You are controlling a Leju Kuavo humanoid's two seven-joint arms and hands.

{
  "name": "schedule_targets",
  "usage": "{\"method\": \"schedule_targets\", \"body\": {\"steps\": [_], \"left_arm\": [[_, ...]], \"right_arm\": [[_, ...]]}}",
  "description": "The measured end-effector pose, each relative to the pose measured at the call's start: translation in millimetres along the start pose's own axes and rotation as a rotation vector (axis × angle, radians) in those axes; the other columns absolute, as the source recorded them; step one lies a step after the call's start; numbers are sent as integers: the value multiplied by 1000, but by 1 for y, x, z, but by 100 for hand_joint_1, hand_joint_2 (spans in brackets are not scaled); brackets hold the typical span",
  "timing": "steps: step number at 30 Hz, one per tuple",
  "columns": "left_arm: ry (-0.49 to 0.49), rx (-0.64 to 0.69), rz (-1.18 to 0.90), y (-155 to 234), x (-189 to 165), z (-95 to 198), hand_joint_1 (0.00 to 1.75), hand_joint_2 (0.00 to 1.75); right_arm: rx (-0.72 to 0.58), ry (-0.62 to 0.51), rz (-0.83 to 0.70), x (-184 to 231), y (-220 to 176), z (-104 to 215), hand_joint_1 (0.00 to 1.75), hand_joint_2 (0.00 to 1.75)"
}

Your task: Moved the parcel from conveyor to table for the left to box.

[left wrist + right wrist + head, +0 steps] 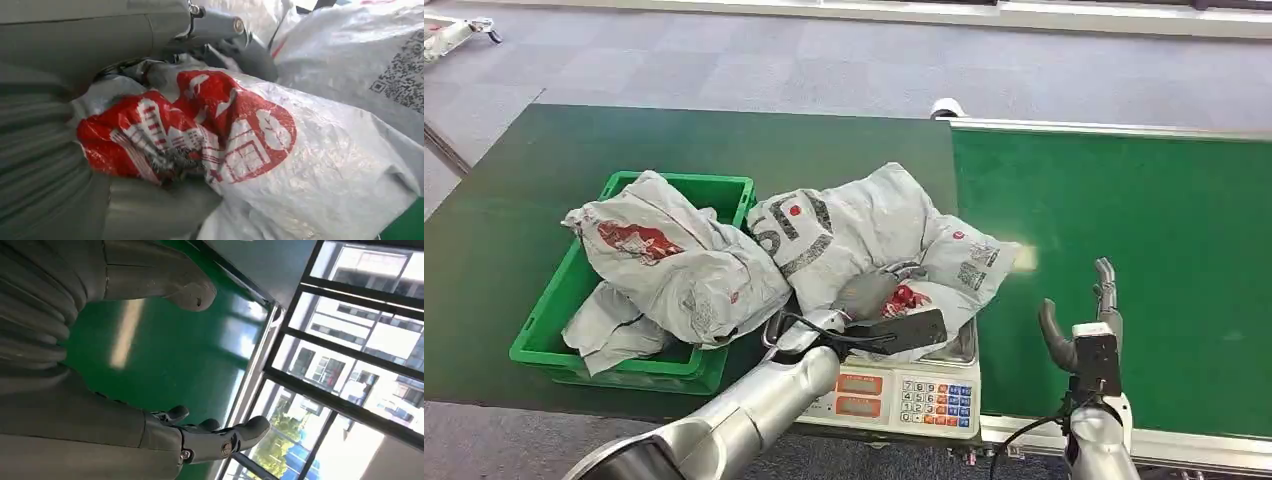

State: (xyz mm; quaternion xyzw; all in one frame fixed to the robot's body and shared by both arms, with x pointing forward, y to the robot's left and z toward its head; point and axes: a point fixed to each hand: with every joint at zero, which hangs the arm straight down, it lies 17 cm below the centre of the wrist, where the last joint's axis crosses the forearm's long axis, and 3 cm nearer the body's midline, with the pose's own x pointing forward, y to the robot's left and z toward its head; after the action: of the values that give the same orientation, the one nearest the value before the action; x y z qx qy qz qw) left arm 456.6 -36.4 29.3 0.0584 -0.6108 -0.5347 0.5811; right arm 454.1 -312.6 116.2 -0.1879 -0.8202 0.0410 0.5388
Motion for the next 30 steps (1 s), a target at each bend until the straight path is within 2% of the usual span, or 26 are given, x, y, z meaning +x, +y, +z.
{"method": "schedule_targets", "body": {"steps": [13, 17, 20, 23, 25, 29, 30], "left_arm": [[-50, 80, 50, 17, 4, 1, 175, 175], [-189, 21, 200, 9, 31, 7, 175, 175], [-263, 42, 252, 12, 46, 11, 175, 175], [-408, 207, 301, 47, 69, 20, 175, 175], [-495, 401, 349, 90, 83, 34, 175, 175], [-494, 401, 350, 89, 83, 34, 175, 175], [-534, 558, 395, 127, 89, 51, 175, 175]], "right_arm": [[8, 4, 11, -3, -1, 3, 0, 175], [11, 2, 14, -2, -1, 2, 0, 175], [9, 1, 14, -2, -1, 2, 0, 175], [4, 4, 10, -2, -2, 2, 0, 175], [3, 3, 11, -2, -2, 2, 0, 175], [3, 3, 11, -2, -2, 2, 0, 175], [-2, 4, 13, -3, -3, 2, 0, 175]]}}
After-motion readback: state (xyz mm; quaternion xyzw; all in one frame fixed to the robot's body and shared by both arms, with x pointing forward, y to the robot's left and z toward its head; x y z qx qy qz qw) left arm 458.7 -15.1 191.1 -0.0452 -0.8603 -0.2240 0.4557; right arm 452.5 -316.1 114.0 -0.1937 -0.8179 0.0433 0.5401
